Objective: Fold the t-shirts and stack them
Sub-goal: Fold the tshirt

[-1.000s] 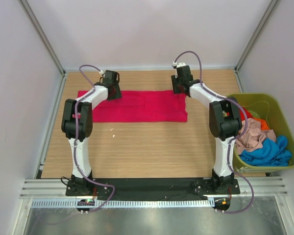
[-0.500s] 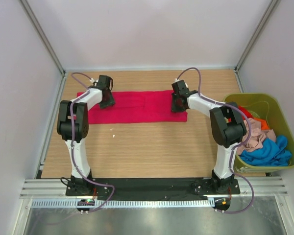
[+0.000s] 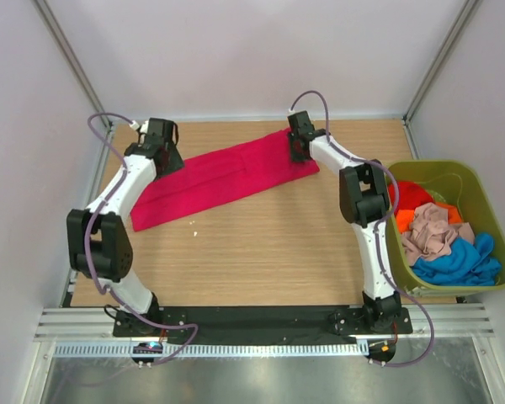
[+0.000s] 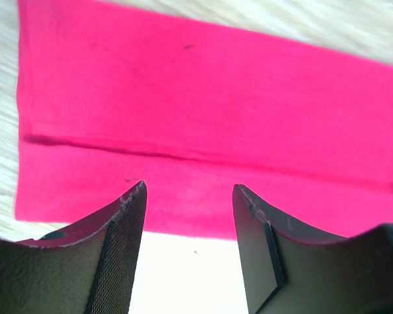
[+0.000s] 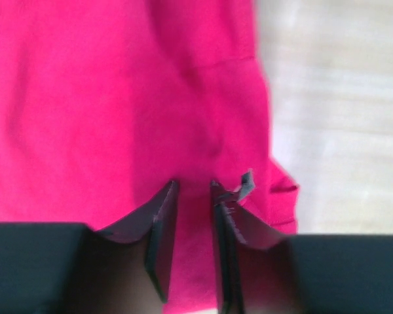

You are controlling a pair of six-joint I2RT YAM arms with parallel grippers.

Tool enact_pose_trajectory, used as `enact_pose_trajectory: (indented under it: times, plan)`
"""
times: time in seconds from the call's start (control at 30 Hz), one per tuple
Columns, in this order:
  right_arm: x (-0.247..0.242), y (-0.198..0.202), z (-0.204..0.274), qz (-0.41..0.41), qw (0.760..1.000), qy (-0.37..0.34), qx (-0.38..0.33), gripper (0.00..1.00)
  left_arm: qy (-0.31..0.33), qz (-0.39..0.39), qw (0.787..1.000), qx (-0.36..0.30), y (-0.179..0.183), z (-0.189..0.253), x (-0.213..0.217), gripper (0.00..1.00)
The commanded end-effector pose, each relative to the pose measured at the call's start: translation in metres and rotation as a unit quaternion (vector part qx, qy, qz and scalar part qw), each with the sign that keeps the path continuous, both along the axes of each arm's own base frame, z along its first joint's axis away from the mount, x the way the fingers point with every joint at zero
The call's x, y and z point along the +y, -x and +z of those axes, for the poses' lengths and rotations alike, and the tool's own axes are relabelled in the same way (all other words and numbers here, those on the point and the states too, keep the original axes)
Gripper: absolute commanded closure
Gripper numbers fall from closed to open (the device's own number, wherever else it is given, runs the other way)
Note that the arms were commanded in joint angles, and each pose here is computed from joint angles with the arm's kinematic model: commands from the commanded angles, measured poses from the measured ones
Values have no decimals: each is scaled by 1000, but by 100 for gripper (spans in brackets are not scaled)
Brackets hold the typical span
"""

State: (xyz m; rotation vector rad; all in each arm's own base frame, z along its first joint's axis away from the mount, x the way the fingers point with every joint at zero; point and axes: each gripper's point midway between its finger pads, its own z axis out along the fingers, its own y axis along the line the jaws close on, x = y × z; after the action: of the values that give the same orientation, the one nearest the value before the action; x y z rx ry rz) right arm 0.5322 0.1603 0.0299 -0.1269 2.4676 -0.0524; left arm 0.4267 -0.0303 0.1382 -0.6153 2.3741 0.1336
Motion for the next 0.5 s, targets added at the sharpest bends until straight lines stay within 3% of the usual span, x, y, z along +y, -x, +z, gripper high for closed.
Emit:
enact_pose_trajectory:
  times: [0.0,0.13,0.2,0.27,0.47]
  plan:
    - [-6,-32,11,14,1000,10,-1,66,30,-75,997,12,19,-8,-23,44]
    - [7,-34,57,-2,999,-44,-28,61,62,-158,983,66,45,-50,-63,47]
    - [6,-27,93,-47,994,-82,-61,54,70,-185,976,88,55,-60,-86,48]
    - [3,-13,91,-94,988,-113,-54,45,71,-197,972,106,62,-72,-99,49]
    - [-8,12,99,-188,966,-170,-54,41,-8,-181,971,154,68,-92,-82,49]
